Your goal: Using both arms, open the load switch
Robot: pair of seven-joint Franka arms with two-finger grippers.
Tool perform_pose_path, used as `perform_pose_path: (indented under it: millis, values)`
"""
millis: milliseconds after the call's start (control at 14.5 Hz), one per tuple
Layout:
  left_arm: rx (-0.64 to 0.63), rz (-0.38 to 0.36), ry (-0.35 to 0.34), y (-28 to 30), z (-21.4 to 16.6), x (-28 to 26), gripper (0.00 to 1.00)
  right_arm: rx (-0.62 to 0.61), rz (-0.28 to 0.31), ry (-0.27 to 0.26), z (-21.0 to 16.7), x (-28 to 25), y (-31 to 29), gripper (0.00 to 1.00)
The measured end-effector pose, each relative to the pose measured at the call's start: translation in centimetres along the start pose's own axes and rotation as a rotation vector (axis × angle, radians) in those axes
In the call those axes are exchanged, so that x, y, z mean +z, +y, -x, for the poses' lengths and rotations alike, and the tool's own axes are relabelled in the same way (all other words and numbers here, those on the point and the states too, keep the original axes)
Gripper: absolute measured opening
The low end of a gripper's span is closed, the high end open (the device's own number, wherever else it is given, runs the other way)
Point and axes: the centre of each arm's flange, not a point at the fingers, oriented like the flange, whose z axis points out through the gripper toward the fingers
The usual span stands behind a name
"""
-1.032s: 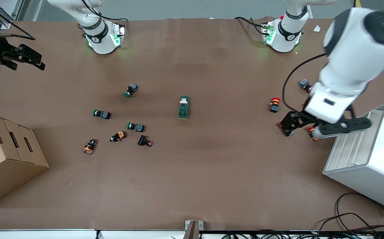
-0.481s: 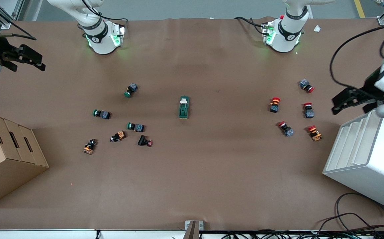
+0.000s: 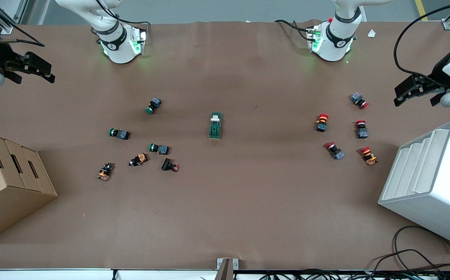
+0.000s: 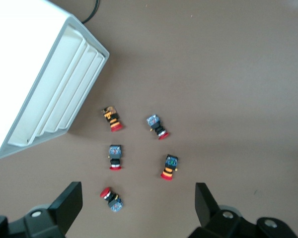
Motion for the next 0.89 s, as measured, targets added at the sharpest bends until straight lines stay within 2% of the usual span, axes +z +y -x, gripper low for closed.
perform_pose_path:
  millis: [413,894]
  values:
    - [-0.008,0.006,-0.024,0.1,2.8,0.6,1.0,-0.005,0.0,-0.001,0.0,0.0,-0.3,1.0]
    - [0.011,0.003,-0.01,1.6,3.0,0.1,1.0,-0.01,0.001,-0.002,0.0,0.0,-0.5,1.0]
